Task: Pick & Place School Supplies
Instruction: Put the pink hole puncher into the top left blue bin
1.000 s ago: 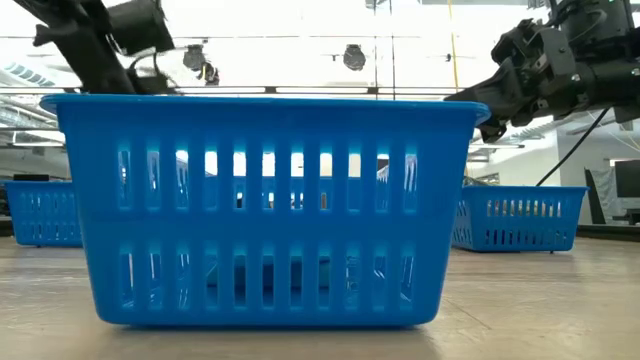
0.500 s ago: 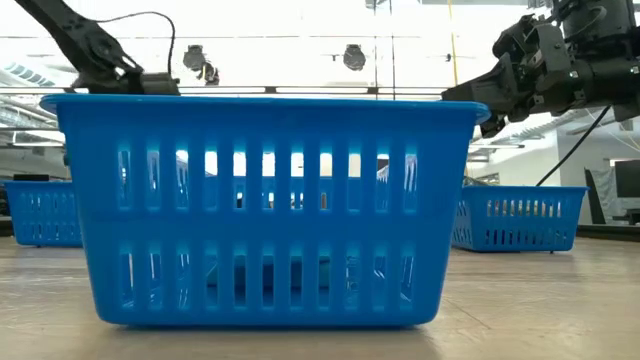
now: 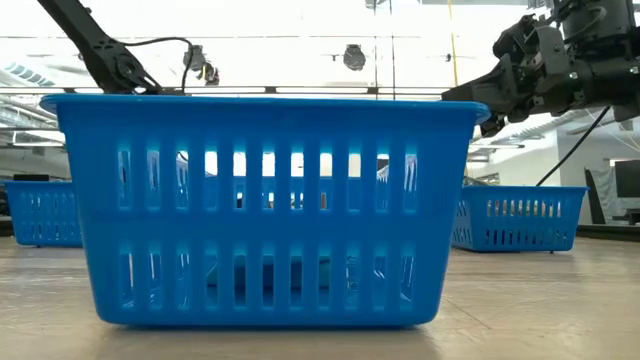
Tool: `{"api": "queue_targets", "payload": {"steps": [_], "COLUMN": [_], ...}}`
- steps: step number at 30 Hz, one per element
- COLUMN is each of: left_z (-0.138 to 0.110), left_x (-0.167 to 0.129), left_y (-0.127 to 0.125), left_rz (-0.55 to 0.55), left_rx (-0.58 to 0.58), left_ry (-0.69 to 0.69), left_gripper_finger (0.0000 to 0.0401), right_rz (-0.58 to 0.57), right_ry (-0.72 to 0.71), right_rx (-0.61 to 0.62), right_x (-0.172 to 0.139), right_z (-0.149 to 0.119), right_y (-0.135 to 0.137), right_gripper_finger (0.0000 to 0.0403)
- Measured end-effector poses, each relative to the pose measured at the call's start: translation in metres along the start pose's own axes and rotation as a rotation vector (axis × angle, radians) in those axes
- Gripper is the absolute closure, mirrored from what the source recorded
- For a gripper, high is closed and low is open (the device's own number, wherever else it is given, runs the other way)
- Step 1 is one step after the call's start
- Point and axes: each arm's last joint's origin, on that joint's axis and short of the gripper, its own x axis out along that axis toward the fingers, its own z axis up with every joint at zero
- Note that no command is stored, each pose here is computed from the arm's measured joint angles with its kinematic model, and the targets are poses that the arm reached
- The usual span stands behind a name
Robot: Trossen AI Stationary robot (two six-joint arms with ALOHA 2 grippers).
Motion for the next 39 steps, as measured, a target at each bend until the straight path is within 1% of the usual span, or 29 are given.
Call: {"api": "queue_targets", "payload": {"steps": [2, 6, 11, 15, 17, 19, 22, 27, 34, 39], "left_z": [0.003, 0.006, 0.009, 0.011, 0.012, 0.013, 0.013, 0.012, 0.010, 0.006], "left_x": [0.003, 0.012, 0.022, 0.024, 0.025, 0.025, 0.025, 0.025, 0.025, 0.023], "left_y": [-0.003, -0.009, -0.018, -0.026, -0.029, -0.033, -0.036, -0.035, -0.032, -0.038], "left_rz": [0.029, 0.112, 0.168, 0.135, 0.063, -0.051, -0.105, -0.070, -0.009, -0.019], "left_rx": [-0.031, -0.042, 0.011, 0.061, 0.088, 0.096, 0.096, 0.086, -0.039, -0.012], "left_ry": [-0.003, 0.035, 0.129, 0.196, 0.225, 0.251, 0.261, 0.255, 0.277, 0.289], "left_gripper_finger": [0.0133, 0.0133, 0.0133, 0.0133, 0.0133, 0.0133, 0.0133, 0.0133, 0.0132, 0.0133], "right_rz": [-0.005, -0.013, -0.011, -0.010, -0.010, -0.009, -0.009, -0.009, -0.009, -0.009], "right_ry": [-0.001, -0.001, -0.001, 0.000, 0.000, 0.000, -0.001, 0.000, 0.000, 0.000], "right_rx": [0.001, 0.007, 0.008, 0.008, 0.008, 0.008, 0.008, 0.008, 0.008, 0.008], "right_x": [0.000, 0.000, 0.000, 0.000, 0.000, 0.000, 0.000, 0.000, 0.000, 0.000], "right_z": [0.000, 0.000, 0.000, 0.000, 0.000, 0.000, 0.000, 0.000, 0.000, 0.000], "right_y": [-0.001, -0.003, -0.003, -0.003, -0.003, -0.003, -0.003, -0.003, -0.003, -0.003], "right_gripper_finger": [0.0310, 0.0310, 0.0310, 0.0310, 0.0310, 0.0310, 0.0310, 0.0310, 0.0310, 0.0310]}}
